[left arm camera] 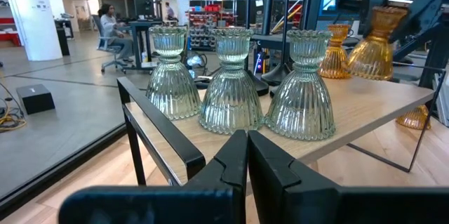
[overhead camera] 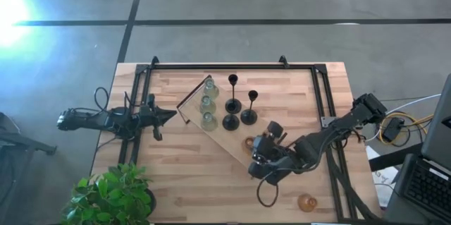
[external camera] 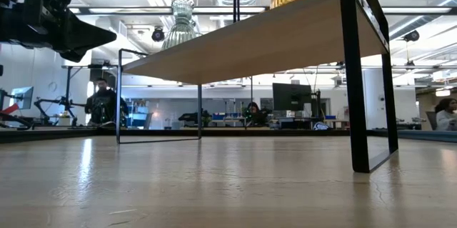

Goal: Pick & Place candle stick holders
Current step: Put the top orange candle holder on the shelf

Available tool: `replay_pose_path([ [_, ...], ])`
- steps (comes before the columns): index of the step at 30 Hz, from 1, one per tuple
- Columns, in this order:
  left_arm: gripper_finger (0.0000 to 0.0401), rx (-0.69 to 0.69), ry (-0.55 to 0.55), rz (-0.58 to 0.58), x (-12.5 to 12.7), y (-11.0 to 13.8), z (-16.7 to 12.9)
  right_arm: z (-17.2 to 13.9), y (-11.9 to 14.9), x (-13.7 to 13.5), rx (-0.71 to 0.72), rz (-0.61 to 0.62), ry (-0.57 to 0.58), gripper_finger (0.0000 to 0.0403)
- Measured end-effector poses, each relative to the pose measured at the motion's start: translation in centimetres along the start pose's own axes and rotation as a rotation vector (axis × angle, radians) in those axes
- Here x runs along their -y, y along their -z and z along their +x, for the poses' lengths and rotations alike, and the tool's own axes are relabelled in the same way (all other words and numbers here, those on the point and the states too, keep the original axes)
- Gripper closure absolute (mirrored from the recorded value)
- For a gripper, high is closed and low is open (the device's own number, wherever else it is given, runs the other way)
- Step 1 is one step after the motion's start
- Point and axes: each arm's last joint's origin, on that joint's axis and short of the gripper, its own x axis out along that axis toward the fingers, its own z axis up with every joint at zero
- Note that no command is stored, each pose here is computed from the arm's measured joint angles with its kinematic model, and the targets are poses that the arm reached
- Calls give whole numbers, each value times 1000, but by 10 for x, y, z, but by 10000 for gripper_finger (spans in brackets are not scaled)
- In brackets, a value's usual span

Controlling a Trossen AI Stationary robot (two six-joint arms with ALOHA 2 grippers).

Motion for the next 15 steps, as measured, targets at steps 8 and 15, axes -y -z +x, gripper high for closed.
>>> replay_pose_path([
  [8, 383, 0, 0, 0, 0, 0, 0, -10, -8, 3, -16, -168, -62, 289],
  [15, 385, 0, 0, 0, 0, 0, 0, -21, -18, 16, -8, -255, -118, 289],
])
